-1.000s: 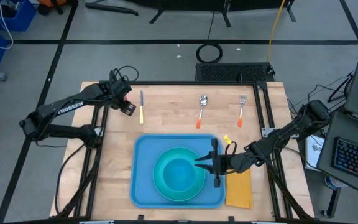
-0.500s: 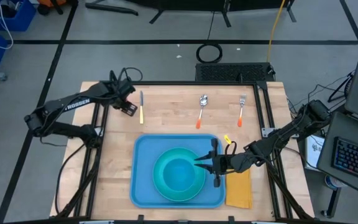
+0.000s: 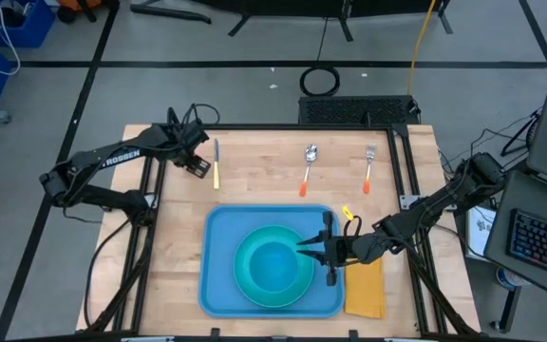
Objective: Set up tray
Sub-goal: Put the pink cup on the blue tray at the top right of the light blue plate
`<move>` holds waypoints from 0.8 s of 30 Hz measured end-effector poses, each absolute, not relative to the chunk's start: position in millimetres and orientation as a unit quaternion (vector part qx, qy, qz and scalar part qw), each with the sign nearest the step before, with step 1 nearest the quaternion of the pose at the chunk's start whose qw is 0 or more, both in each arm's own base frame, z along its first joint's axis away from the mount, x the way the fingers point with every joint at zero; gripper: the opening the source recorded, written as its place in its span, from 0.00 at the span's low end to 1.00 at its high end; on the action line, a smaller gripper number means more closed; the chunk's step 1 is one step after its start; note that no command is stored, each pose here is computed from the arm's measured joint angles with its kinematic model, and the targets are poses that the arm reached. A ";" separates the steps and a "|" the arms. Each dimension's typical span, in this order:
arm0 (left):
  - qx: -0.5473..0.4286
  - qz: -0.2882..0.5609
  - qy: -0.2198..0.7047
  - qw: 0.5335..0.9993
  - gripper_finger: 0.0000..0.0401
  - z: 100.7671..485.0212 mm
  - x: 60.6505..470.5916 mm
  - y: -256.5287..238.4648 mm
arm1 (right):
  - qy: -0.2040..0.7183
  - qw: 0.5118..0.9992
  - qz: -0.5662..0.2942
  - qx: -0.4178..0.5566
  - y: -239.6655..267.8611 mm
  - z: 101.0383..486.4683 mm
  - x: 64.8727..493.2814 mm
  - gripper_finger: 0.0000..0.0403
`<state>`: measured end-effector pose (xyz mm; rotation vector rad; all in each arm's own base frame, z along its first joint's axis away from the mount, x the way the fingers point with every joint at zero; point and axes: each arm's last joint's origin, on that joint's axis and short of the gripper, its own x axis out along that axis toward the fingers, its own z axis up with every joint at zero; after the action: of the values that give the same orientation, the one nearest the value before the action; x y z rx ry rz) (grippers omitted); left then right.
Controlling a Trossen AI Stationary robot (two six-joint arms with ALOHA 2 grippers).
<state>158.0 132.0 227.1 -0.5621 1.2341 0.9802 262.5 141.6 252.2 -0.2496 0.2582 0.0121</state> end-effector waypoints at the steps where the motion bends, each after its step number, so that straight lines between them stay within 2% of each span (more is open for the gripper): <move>1: -0.249 0.436 0.547 0.669 0.46 227.1 157.9 132.0 | 0.128 0.984 0.006 -0.124 141.5 252.3 262.4 0.17; 4: -0.248 0.436 0.547 0.670 0.45 227.2 158.0 132.1 | 0.128 0.984 0.006 -0.124 141.6 252.3 262.5 0.17; 7: -0.248 0.436 0.547 0.670 0.39 227.2 158.1 132.2 | 0.128 0.984 0.006 -0.124 141.5 252.4 262.4 0.17; 16: -0.236 0.428 0.554 0.674 0.03 227.2 158.1 132.2 | 0.128 0.984 0.006 -0.124 141.5 252.3 262.5 0.17; 24: -0.218 0.436 0.558 0.672 0.02 227.5 157.3 132.9 | 0.128 0.984 0.006 -0.124 141.5 252.3 262.5 0.17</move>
<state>157.3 132.9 227.5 -0.4919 1.2563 0.9822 262.5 141.5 252.3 -0.2491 0.2578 0.0120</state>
